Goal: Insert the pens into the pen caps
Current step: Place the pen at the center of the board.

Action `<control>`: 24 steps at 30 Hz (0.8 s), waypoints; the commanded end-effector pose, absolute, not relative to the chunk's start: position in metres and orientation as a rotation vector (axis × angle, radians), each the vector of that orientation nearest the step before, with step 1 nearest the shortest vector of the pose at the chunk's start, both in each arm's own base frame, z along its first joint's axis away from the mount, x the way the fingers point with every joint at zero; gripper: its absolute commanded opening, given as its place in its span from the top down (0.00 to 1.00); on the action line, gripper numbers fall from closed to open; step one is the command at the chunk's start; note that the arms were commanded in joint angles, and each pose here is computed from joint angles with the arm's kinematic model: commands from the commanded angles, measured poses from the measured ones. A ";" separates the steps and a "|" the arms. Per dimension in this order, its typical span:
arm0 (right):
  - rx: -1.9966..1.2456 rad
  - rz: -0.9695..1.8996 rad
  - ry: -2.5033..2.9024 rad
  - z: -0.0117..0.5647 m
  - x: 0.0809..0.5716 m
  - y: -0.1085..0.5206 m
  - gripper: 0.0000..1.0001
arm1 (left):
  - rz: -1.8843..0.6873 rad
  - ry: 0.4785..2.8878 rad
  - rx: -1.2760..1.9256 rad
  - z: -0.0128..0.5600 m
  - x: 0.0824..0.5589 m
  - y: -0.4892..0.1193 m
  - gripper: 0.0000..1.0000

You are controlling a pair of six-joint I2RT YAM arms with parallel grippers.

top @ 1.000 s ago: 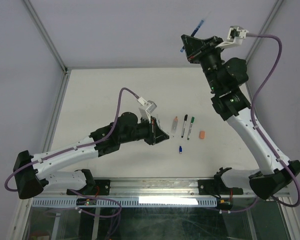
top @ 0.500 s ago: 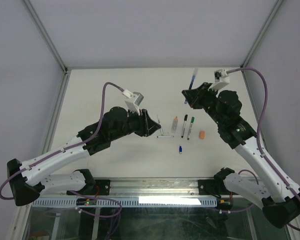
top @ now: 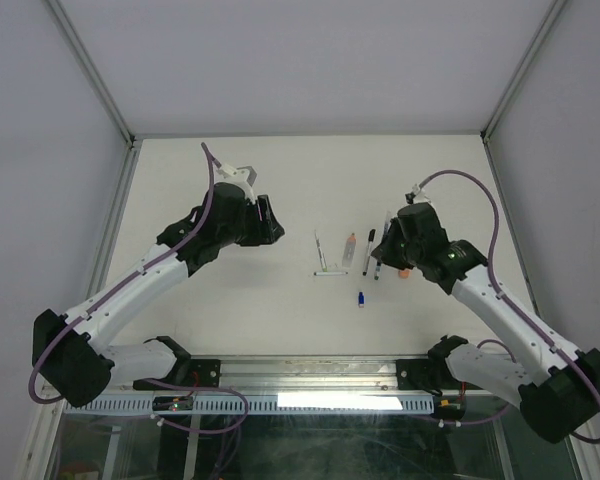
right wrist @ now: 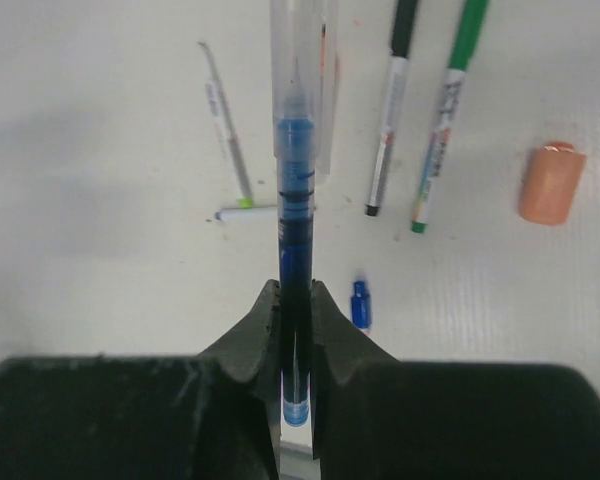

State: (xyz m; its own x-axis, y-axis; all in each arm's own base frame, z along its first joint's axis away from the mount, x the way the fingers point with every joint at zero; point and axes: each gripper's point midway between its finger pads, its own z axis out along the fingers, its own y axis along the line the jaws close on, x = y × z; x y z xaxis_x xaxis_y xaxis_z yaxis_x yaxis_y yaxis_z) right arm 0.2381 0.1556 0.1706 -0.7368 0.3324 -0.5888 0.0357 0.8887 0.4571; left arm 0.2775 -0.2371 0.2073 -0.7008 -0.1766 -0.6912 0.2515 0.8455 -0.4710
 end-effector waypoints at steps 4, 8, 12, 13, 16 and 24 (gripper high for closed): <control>0.370 0.108 2.558 0.119 0.244 0.116 0.92 | -0.626 2.231 0.110 0.205 0.281 -0.223 0.49; 0.412 0.026 2.619 0.098 0.253 0.109 0.92 | -0.608 2.240 0.142 0.195 0.279 -0.221 0.49; 0.431 -0.046 2.688 0.077 0.255 0.104 0.92 | -0.583 2.233 0.164 0.190 0.278 -0.217 0.49; 0.433 -0.059 2.703 0.072 0.255 0.103 0.92 | -0.580 2.226 0.169 0.190 0.277 -0.216 0.49; 0.440 -0.080 2.746 0.058 0.255 0.101 0.92 | -0.581 2.218 0.171 0.187 0.276 -0.213 0.49; 0.445 -0.067 2.824 0.033 0.249 0.101 0.84 | -0.592 2.213 0.174 0.187 0.274 -0.213 0.48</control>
